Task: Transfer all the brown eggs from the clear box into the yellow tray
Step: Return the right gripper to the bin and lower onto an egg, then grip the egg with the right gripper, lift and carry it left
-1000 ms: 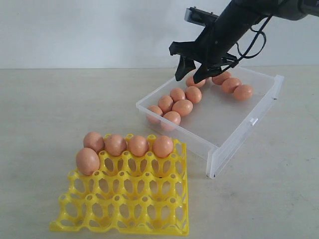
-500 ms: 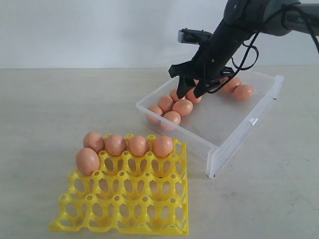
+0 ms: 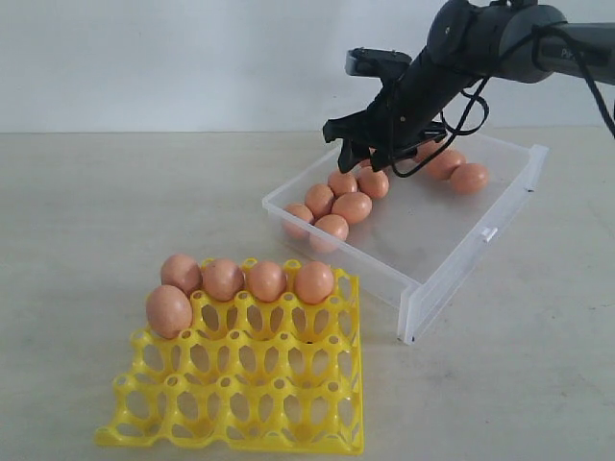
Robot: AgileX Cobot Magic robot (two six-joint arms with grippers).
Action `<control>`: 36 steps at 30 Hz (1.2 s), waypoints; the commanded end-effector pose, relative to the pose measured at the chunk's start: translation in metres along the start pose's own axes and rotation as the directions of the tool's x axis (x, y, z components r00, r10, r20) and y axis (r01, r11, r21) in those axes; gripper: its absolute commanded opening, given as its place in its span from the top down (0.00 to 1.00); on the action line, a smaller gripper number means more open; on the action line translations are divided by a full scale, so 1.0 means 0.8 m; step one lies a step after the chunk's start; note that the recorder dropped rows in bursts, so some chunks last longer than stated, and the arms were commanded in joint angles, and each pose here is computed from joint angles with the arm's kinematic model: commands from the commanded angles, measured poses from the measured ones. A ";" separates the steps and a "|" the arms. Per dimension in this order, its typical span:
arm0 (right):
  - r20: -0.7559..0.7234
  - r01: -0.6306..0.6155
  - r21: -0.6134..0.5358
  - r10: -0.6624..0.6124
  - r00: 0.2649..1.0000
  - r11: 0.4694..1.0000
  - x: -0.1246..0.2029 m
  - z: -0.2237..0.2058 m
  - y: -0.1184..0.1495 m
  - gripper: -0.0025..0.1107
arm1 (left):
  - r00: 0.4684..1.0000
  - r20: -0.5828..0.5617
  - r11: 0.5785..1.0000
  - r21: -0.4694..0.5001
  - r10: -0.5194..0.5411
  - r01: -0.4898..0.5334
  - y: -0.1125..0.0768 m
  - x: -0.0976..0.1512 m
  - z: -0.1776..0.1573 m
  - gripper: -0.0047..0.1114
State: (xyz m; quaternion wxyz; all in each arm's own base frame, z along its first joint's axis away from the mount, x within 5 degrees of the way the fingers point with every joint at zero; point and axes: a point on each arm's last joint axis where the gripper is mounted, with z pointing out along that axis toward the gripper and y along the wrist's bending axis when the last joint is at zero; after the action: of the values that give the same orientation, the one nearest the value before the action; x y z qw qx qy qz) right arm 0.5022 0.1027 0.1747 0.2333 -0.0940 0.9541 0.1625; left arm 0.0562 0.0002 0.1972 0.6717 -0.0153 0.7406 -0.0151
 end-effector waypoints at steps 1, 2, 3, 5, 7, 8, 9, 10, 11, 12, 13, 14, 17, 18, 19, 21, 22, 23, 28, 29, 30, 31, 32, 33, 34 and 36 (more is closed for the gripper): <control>0.037 0.058 0.059 -0.060 0.998 0.997 -0.007 -0.006 -0.005 0.56 | 1.000 0.006 1.000 -0.005 -0.001 0.001 0.000 0.000 0.000 0.92; 0.034 0.072 0.074 -0.075 0.997 0.995 -0.006 -0.006 -0.007 0.56 | 1.000 0.006 1.000 -0.005 -0.001 0.001 0.000 0.000 0.000 0.92; 0.033 0.081 0.086 -0.084 0.996 0.993 -0.006 -0.006 -0.009 0.56 | 1.000 0.006 1.000 -0.005 -0.001 0.001 0.000 0.000 0.000 0.92; 0.033 0.086 0.111 -0.090 0.995 0.990 -0.007 -0.006 -0.011 0.56 | 1.000 0.006 1.000 -0.005 -0.001 0.001 0.000 0.000 0.000 0.92; 0.036 0.076 0.125 -0.081 0.996 0.989 -0.007 -0.007 -0.013 0.56 | 1.000 0.006 1.000 -0.005 -0.001 0.001 0.000 0.000 0.000 0.92; 0.038 0.074 0.127 -0.080 0.996 0.989 -0.007 -0.007 -0.013 0.56 | 1.000 0.006 1.000 -0.005 -0.001 0.001 0.000 0.000 0.000 0.92; 0.038 0.074 0.127 -0.080 0.996 0.989 -0.007 -0.006 -0.013 0.56 | 1.000 0.006 1.000 -0.005 -0.001 0.001 0.000 0.000 0.000 0.92; 0.039 0.074 0.128 -0.079 0.996 0.989 -0.007 -0.004 -0.014 0.56 | 1.000 0.006 1.000 -0.005 -0.001 0.001 0.000 0.000 0.000 0.92; 0.036 0.075 0.129 -0.080 0.996 0.989 -0.006 -0.003 -0.014 0.56 | 1.000 0.006 1.000 -0.005 -0.001 0.001 0.000 0.000 0.000 0.92; 0.031 0.074 0.129 -0.079 0.996 0.989 -0.005 0.000 -0.015 0.56 | 1.000 0.006 1.000 -0.005 -0.001 0.001 0.000 0.000 0.000 0.92; 0.024 0.074 0.130 -0.078 0.997 0.989 -0.003 0.004 -0.017 0.56 | 1.000 0.006 1.000 -0.005 -0.001 0.001 0.000 0.000 0.000 0.92; 0.020 0.068 0.129 -0.071 0.997 0.989 -0.002 0.007 -0.018 0.56 | 1.000 0.006 1.000 -0.005 -0.001 0.001 0.000 0.000 0.000 0.92; 0.001 0.060 0.130 -0.061 0.998 0.990 0.004 0.021 -0.022 0.56 | 1.000 0.006 1.000 -0.005 -0.001 0.001 0.000 0.000 0.000 0.92; 0.000 0.056 0.131 -0.057 0.998 0.990 0.006 0.026 -0.024 0.56 | 1.000 0.006 1.000 -0.005 -0.001 0.001 0.000 0.000 0.000 0.92; 0.005 0.047 0.132 -0.048 0.999 0.990 0.006 0.027 -0.025 0.56 | 1.000 0.006 1.000 -0.005 -0.001 0.001 0.000 0.000 0.000 0.92; 0.010 0.037 0.136 -0.038 0.999 0.990 0.008 0.036 -0.028 0.56 | 1.000 0.006 1.000 -0.005 -0.001 0.001 0.000 0.000 0.000 0.92; 0.016 0.034 0.135 -0.037 0.999 0.990 0.008 0.038 -0.028 0.56 | 1.000 0.006 1.000 -0.005 -0.001 0.001 0.000 0.000 0.000 0.92; 0.020 0.032 0.137 -0.035 0.999 0.990 0.009 0.041 -0.029 0.56 | 1.000 0.006 1.000 -0.005 -0.001 0.001 0.000 0.000 0.000 0.92; 0.031 0.030 0.141 -0.035 0.999 0.990 0.009 0.046 -0.031 0.89 | 1.000 0.006 1.000 -0.005 -0.001 0.001 0.000 0.000 0.000 0.92; 0.031 0.030 0.141 -0.035 0.999 0.990 0.009 0.046 -0.031 0.98 | 1.000 0.006 1.000 -0.005 -0.001 0.001 0.000 0.000 0.000 0.92; 0.029 0.030 0.140 -0.035 0.999 0.990 0.009 0.046 -0.031 0.98 | 1.000 0.006 1.000 -0.005 -0.001 0.001 0.000 0.000 0.000 0.92; 0.023 0.030 0.139 -0.034 0.999 0.990 0.010 0.046 -0.031 0.98 | 1.000 0.006 1.000 -0.005 -0.001 0.001 0.000 0.000 0.000 0.92; 0.014 0.030 0.137 -0.033 0.999 0.990 0.011 0.046 -0.031 0.98 | 1.000 0.006 1.000 -0.005 -0.001 0.001 0.000 0.000 0.000 0.92; -0.014 0.032 0.134 -0.031 0.999 0.990 0.014 0.046 -0.030 0.98 | 1.000 0.006 1.000 -0.005 -0.001 0.001 0.000 0.000 0.000 0.92; -0.043 0.027 0.128 -0.022 0.999 0.991 0.017 0.046 -0.030 0.98 | 1.000 0.006 1.000 -0.005 -0.001 0.001 0.000 0.000 0.000 0.92; -0.085 -0.019 0.125 0.030 0.996 0.992 0.023 0.045 -0.029 0.98 | 1.000 0.006 1.000 -0.005 -0.001 0.001 0.000 0.000 0.000 0.92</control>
State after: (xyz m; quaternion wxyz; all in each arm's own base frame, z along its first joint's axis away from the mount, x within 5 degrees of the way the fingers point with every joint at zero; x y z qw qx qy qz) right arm 0.5126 0.0927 0.1312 0.2298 -0.0840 0.9646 0.0986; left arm 0.0562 0.0002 0.1972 0.6717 -0.0153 0.7406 -0.0151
